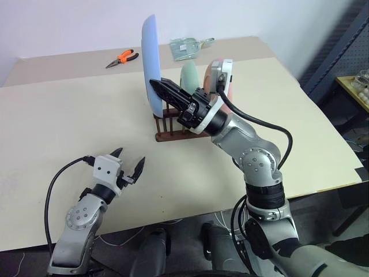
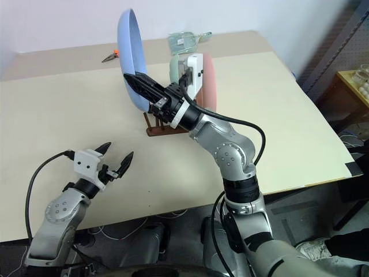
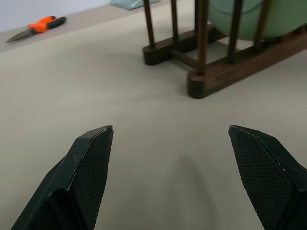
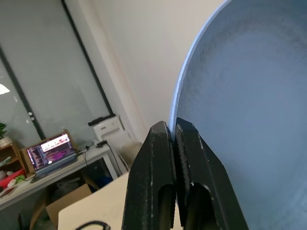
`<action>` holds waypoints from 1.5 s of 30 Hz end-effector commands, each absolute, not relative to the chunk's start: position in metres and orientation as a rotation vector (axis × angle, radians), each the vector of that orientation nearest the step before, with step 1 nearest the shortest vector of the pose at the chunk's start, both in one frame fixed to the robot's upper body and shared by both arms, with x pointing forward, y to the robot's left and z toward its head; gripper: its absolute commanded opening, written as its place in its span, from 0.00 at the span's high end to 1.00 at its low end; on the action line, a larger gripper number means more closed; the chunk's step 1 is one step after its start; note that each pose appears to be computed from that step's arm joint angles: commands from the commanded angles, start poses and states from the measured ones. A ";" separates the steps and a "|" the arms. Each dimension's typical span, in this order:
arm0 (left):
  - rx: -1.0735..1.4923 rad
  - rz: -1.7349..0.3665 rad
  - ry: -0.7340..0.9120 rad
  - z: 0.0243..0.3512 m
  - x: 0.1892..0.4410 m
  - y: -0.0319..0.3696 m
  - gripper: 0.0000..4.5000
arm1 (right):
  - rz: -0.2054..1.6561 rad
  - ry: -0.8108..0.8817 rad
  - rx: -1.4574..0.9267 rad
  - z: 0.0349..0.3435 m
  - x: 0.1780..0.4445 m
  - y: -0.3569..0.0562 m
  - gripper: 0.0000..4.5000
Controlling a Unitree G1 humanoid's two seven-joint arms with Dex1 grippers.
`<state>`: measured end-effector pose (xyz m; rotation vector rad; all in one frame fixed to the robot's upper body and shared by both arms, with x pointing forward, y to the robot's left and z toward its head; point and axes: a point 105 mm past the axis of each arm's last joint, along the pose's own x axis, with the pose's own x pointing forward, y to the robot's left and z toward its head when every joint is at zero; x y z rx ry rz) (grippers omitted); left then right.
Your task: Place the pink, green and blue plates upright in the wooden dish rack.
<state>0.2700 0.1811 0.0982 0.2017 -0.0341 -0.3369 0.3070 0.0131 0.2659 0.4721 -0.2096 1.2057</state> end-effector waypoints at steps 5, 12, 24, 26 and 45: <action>0.205 -0.374 -0.090 0.113 0.266 0.172 0.13 | 1.179 -0.140 0.509 0.274 0.323 0.011 1.00; 0.204 -0.378 -0.096 0.115 0.268 0.169 0.11 | 1.173 -0.124 0.480 0.277 0.326 0.010 0.57; 0.195 -0.376 -0.095 0.113 0.270 0.167 0.11 | 1.110 -0.270 0.247 0.299 0.328 0.005 0.23; 0.193 -0.375 -0.093 0.113 0.269 0.166 0.11 | 1.102 -0.322 0.157 0.307 0.325 0.002 0.23; 0.320 -0.242 -0.018 0.096 0.278 0.223 0.11 | 0.564 -0.041 -0.414 0.182 0.346 -0.225 0.23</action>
